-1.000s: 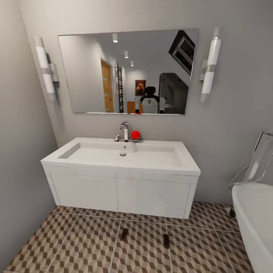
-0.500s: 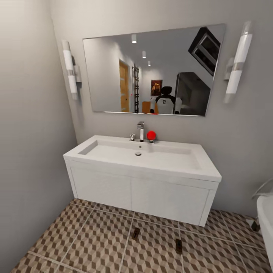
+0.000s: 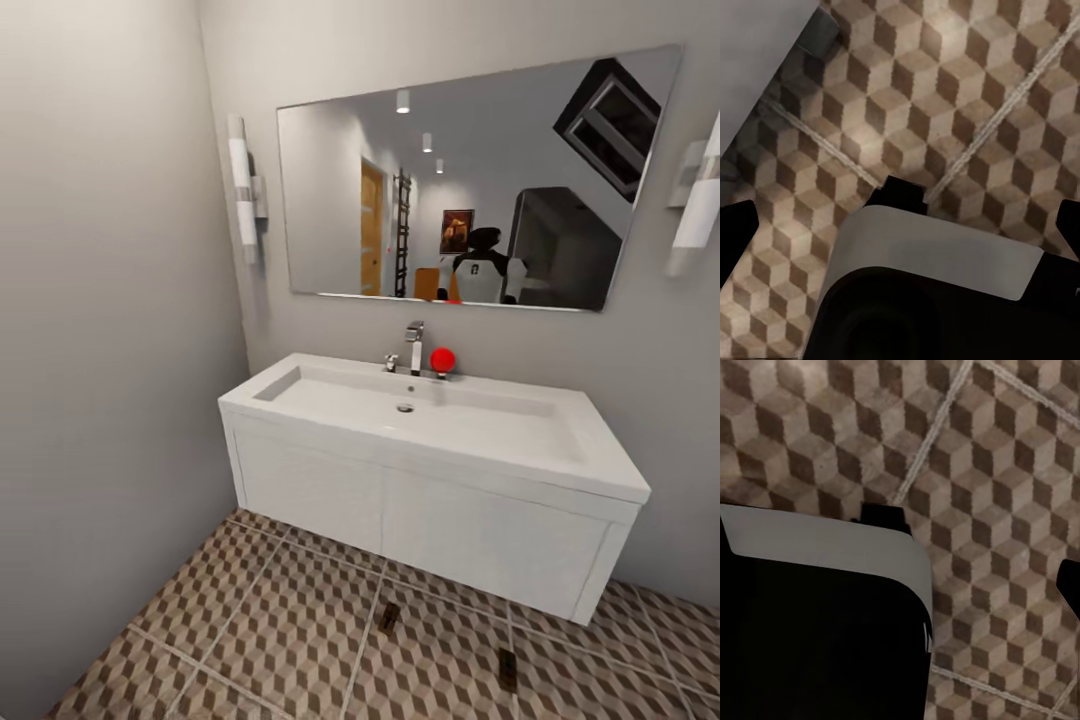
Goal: Take the four mousetraps from the cabinet in the bathroom and place them on the bathroom floor. Make sure all four end up on the same floor surface, and ensure that at least two of them are either under or directly next to the same bathroom sink.
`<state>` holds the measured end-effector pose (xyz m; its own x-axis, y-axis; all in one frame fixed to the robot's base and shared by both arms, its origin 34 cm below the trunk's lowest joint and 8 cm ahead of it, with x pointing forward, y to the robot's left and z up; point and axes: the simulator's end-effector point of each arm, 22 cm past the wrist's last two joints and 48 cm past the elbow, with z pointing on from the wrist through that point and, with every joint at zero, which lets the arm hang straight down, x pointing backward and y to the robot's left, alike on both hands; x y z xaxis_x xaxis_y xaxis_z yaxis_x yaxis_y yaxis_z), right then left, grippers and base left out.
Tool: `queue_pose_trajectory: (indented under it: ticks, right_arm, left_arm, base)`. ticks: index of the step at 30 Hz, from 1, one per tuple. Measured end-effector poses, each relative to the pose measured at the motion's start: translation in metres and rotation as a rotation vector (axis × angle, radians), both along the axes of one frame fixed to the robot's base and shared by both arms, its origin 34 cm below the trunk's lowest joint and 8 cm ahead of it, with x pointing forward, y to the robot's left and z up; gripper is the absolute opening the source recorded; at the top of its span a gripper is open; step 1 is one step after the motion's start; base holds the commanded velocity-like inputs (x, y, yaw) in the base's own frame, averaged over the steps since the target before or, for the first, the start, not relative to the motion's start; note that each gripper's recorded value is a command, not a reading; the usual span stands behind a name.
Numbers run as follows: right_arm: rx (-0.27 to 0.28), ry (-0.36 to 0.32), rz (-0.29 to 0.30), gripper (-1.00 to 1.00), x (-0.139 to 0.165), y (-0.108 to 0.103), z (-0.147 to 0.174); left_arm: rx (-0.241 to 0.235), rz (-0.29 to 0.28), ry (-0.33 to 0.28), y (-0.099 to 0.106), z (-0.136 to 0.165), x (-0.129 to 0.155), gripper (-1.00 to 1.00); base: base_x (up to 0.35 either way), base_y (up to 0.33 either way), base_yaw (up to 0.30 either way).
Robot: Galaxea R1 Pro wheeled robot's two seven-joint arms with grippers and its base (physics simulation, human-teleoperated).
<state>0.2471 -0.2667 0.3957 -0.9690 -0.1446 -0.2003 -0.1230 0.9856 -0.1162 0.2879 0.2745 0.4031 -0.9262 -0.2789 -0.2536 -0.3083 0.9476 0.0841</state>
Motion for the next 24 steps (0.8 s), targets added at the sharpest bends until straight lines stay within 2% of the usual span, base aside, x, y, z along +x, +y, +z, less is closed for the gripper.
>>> queue_pose_trajectory:
  ticks: [9,24]
  right_arm:
    - [0.000,0.000,0.000,1.00,0.000,0.000,0.000]
    - [0.000,0.000,0.000,1.00,0.002,0.000,0.027]
  left_arm:
    - [-0.001,-0.002,0.000,-0.001,0.000,0.000,1.00]
    - [0.000,0.000,0.002,0.000,0.027,0.002,1.00]
  base:
    - [0.000,0.000,0.271]
    - [0.000,0.000,0.271]
